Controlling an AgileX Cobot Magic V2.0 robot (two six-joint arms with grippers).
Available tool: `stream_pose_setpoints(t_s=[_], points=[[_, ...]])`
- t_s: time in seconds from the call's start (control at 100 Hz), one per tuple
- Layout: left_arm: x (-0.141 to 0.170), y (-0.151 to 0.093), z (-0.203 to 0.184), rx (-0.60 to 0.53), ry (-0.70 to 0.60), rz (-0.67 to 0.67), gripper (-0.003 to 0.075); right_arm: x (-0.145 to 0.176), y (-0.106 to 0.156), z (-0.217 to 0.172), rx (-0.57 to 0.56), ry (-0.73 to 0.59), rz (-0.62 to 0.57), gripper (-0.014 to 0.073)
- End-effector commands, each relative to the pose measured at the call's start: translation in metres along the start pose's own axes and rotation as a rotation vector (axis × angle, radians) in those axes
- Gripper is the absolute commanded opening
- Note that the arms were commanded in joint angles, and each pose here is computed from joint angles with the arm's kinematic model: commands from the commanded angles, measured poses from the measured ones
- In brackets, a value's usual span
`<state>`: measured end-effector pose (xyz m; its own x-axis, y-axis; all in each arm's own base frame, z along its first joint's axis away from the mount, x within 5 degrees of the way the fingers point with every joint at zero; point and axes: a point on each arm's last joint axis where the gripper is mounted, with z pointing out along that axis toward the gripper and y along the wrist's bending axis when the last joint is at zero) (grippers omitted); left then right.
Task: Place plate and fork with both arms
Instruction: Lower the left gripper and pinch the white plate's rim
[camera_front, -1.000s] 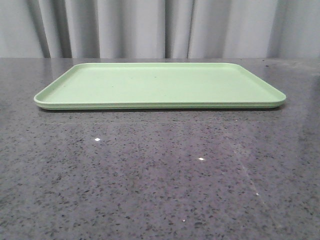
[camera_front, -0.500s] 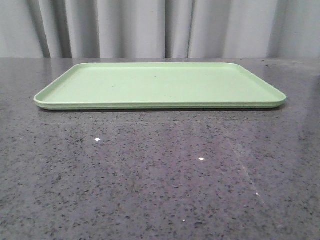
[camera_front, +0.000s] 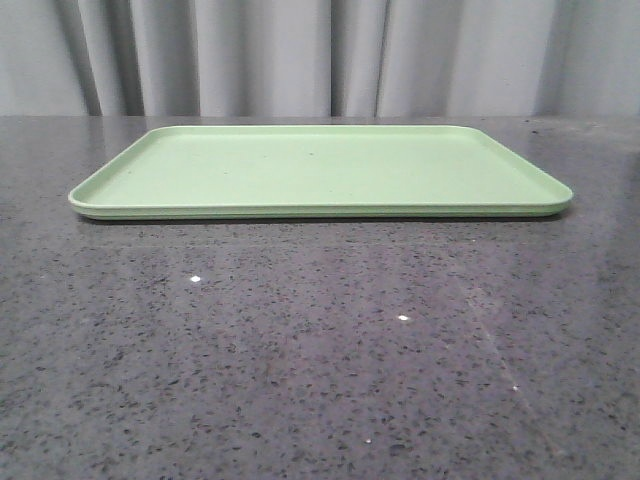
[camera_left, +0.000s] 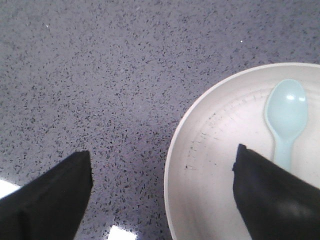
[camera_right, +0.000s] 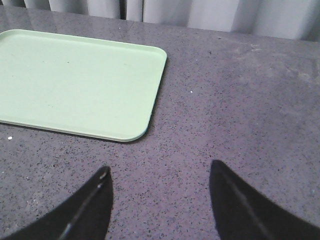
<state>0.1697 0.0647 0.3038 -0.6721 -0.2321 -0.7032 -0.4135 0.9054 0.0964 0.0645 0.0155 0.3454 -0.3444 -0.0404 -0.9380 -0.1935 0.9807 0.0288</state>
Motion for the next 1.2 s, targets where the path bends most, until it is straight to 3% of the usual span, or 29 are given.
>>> stream_pose_setpoints(t_s=[0.0, 0.69, 1.03, 1.19], points=[[-0.016, 0.0, 0.0, 0.012, -0.082, -0.021, 0.0567, -0.017, -0.001, -0.003, 0.01, -0.1, 0.002, 0.0438], [-0.011, -0.011, 0.06, 0.026, 0.106, -0.017, 0.0567, -0.017, -0.001, -0.003, 0.01, -0.1, 0.002, 0.0438], [-0.009, -0.012, 0.066, 0.023, 0.135, -0.014, 0.0562, -0.017, -0.001, -0.003, 0.01, -0.1, 0.002, 0.0438], [-0.008, -0.012, 0.066, 0.021, 0.146, -0.013, 0.0458, -0.017, -0.001, -0.003, 0.01, -0.1, 0.002, 0.0438]])
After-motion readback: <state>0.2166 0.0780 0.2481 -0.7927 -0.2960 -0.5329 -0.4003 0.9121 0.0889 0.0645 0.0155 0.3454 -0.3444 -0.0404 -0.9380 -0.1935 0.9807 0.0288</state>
